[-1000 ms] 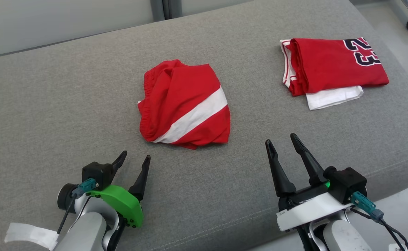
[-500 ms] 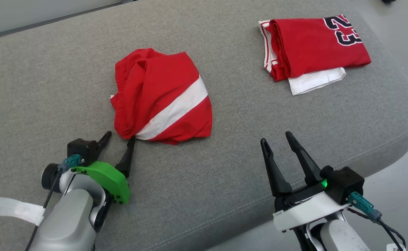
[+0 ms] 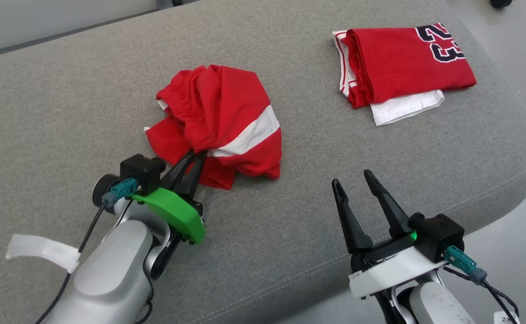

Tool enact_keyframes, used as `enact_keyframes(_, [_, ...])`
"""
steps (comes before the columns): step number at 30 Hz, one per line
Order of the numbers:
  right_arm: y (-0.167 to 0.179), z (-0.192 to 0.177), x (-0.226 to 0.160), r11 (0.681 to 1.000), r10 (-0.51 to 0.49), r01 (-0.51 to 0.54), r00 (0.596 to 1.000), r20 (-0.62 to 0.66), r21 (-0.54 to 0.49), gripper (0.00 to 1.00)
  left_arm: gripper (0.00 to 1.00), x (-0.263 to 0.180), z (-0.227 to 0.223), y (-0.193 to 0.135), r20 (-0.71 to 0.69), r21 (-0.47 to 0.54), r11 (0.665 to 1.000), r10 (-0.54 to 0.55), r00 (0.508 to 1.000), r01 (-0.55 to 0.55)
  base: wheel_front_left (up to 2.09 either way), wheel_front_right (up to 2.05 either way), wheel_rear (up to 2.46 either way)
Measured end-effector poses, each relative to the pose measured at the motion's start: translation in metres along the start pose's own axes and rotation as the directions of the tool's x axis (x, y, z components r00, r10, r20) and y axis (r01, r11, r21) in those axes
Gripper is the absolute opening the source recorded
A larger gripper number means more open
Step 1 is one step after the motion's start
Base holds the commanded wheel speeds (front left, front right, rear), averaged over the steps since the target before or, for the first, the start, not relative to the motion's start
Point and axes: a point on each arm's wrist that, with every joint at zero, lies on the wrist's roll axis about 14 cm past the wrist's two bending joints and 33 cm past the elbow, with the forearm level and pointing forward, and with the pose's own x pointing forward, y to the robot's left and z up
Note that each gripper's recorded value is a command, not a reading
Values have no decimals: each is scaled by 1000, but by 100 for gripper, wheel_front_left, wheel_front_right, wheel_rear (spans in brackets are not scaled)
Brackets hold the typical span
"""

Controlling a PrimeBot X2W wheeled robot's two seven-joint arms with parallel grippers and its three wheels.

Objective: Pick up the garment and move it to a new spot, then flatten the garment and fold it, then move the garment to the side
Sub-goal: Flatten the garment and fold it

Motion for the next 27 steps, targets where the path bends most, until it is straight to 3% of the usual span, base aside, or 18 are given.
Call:
enact_keyframes(4, [1, 5, -4, 1000, -1, 1, 1000, 13, 2, 100, 0, 18, 44, -28, 100, -14, 997, -69, 993, 71, 0, 0, 0])
enact_keyframes(11, [1, 13, -16, 1000, -9, 8, 999, 36, 9, 100, 0, 52, 144, -96, 273, 83, 975, -220, 936, 205, 0, 0, 0])
enact_keyframes(17, [-10, 21, -28, 999, -51, 51, 997, 56, 1, 100, 0, 68, 204, -134, 370, 171, 957, -283, 885, 234, 0, 0, 0])
enact_keyframes(19, [-14, 23, -31, 998, -68, 68, 996, 59, -1, 100, 0, 73, 210, -133, 375, 183, 960, -268, 888, 212, 0, 0, 0])
enact_keyframes(21, [-17, 21, -33, 997, -79, 79, 995, 56, 0, 100, 0, 79, 196, -117, 329, 175, 971, -213, 920, 162, 0, 0, 0])
enact_keyframes(24, [-18, 19, -32, 997, -80, 80, 996, 49, 0, 100, 0, 78, 151, -67, 195, 157, 987, -68, 979, 37, 0, 0, 0])
enact_keyframes(27, [-15, 15, -28, 998, -65, 65, 997, 40, 0, 100, 0, 61, 103, -19, 68, 112, 991, 63, 996, -71, 0, 0, 0])
